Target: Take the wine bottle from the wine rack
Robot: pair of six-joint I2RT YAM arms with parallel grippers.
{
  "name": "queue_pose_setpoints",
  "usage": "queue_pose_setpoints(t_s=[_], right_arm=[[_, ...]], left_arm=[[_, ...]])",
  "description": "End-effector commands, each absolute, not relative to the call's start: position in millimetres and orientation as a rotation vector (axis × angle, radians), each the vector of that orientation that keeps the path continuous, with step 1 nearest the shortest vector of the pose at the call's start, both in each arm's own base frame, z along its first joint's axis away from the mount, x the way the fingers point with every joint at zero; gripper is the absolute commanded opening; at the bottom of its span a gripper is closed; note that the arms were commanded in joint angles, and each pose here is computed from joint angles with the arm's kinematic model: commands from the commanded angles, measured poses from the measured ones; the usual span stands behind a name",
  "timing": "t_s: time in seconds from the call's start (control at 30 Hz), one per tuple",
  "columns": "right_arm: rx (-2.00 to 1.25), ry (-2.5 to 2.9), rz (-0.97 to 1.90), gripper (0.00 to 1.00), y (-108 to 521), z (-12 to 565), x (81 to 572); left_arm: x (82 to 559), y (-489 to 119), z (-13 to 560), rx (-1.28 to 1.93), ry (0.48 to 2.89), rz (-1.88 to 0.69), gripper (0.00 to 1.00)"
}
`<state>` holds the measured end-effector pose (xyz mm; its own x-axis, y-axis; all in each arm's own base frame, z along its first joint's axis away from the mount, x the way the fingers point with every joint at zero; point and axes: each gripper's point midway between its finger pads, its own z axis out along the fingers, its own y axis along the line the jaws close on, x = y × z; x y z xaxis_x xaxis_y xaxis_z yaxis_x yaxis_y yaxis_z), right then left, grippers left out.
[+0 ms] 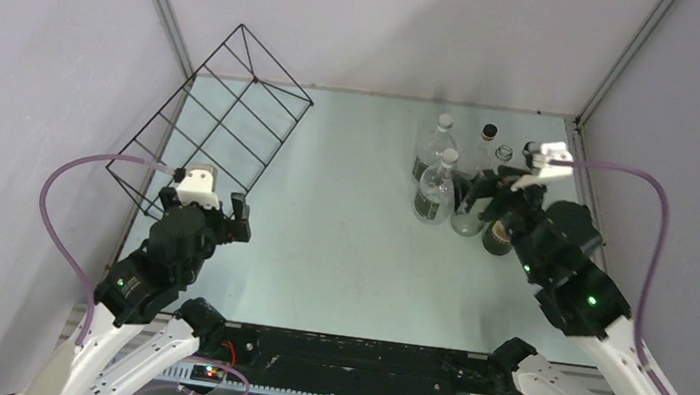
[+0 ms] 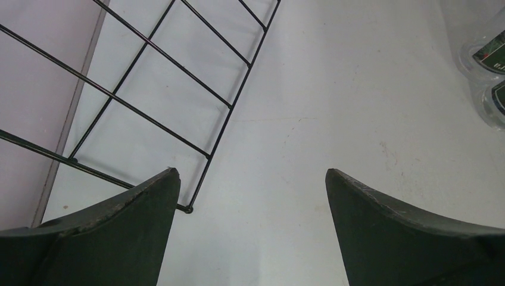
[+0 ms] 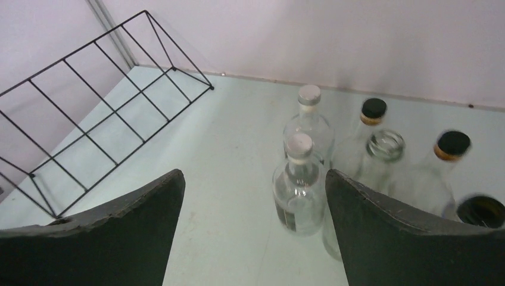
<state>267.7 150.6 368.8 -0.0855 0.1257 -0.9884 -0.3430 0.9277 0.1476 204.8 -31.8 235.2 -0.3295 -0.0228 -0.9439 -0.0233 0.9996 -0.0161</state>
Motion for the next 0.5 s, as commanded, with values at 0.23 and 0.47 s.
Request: queue_pose_setpoints(t_s=[0.23,0.47], right_arm=[[-0.036,1.825,0.377,0.92,106,304,212],[0.045,1.900,0.362,0.93,87,274,193]], left_arm=[[198,-19,259,-0.124,1.793,-0.030,1.00],[195,-18,260,-0.123,1.790,-0.039,1.00]])
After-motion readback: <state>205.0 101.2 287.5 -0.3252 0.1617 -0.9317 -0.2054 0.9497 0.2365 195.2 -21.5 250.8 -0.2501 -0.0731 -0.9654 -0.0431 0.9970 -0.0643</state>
